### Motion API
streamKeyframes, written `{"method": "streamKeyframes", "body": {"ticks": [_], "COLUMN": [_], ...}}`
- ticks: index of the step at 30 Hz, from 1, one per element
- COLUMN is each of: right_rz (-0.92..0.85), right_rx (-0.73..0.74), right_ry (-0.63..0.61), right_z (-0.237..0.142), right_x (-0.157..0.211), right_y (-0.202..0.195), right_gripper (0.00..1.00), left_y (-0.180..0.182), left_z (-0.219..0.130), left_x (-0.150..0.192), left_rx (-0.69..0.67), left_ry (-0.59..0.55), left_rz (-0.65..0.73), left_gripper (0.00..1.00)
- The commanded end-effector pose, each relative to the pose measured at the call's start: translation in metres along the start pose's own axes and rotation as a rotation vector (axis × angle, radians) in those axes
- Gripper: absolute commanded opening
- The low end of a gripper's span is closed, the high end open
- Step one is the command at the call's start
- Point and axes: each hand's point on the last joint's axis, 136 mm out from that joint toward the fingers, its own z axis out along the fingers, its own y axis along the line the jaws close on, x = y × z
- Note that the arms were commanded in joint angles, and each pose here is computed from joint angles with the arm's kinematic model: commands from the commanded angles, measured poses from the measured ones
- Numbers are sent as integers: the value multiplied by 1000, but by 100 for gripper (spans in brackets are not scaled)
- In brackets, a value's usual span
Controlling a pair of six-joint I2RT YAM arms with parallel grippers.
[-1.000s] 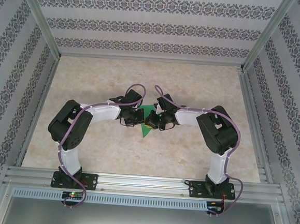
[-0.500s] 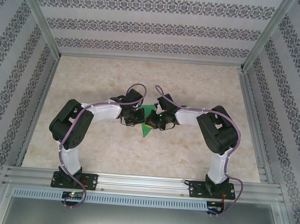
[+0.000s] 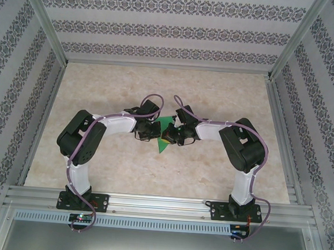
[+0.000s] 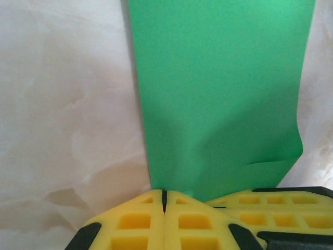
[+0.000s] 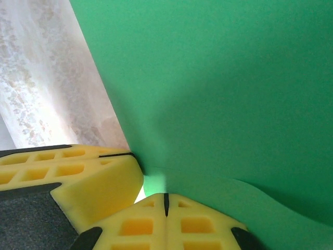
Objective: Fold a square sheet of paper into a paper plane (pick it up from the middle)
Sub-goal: Third fold the triangle at the center of the table.
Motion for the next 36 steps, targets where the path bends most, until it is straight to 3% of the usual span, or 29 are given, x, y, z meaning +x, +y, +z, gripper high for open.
{"method": "streamKeyframes", "body": {"ticks": [1,11,20,25,36], "right_rz": [55,59,70,67,-42], "right_rx": [75,76,68,51,-146], "right_ry": [24,24,31,29,-42], "right_z": [3,2,4,2,-30], "right_x": [12,12,14,13,-14], "right_y": [-24,-25,-26,-21,27], "right_gripper": [0,0,0,0,0], "left_y": [-2,-21,-8,10,65], "left_z": [1,-14,3,6,11], "left_x": [-3,-11,-1,5,33], "left_rx": [-14,67,57,-25,-253], "left_ry": [-14,-56,-26,-13,86], "left_rz": [22,28,-29,-34,33], "left_gripper": [0,0,0,0,0]}}
